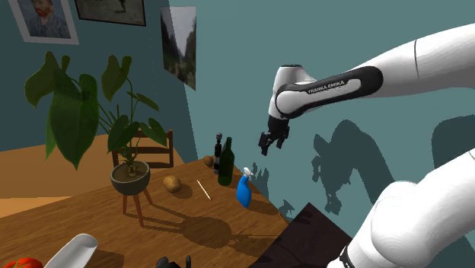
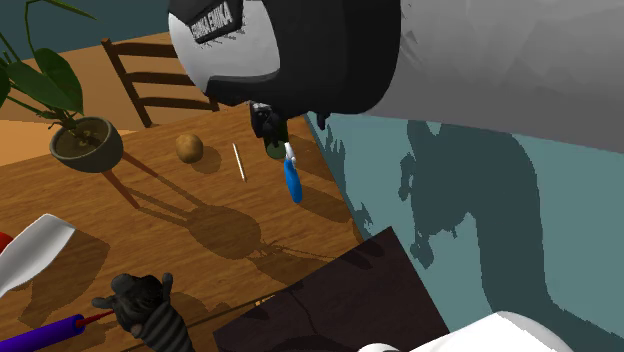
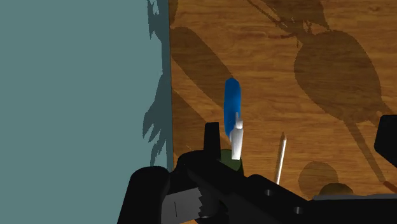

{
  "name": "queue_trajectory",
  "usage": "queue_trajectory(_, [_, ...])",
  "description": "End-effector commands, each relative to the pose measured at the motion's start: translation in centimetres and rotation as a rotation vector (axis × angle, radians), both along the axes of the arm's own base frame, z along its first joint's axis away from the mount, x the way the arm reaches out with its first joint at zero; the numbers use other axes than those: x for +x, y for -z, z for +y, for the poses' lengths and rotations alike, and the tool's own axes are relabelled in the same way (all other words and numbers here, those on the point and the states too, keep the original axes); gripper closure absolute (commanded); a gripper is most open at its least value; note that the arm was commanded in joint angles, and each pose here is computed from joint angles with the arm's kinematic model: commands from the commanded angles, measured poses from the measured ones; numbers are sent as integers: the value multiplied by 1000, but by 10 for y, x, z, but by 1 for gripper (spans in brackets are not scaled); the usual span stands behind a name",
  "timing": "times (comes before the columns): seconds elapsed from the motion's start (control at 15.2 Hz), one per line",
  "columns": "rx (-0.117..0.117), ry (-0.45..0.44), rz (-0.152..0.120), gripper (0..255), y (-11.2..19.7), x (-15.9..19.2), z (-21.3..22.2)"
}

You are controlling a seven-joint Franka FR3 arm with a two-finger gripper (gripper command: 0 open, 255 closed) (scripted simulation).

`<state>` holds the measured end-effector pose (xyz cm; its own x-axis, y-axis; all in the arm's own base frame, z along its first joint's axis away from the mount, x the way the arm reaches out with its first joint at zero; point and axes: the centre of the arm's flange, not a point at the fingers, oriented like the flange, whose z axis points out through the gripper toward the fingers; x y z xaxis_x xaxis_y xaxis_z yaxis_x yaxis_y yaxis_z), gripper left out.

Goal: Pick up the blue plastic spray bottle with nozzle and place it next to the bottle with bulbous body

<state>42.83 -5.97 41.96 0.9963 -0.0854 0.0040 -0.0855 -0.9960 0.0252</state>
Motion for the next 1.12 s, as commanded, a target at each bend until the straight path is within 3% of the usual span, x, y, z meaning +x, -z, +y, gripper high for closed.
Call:
queue_trajectory(0.0, [2,-1,-1,0,23,18,-4])
queue_trajectory(1.06, [26,-8,1,0,188,131,-34])
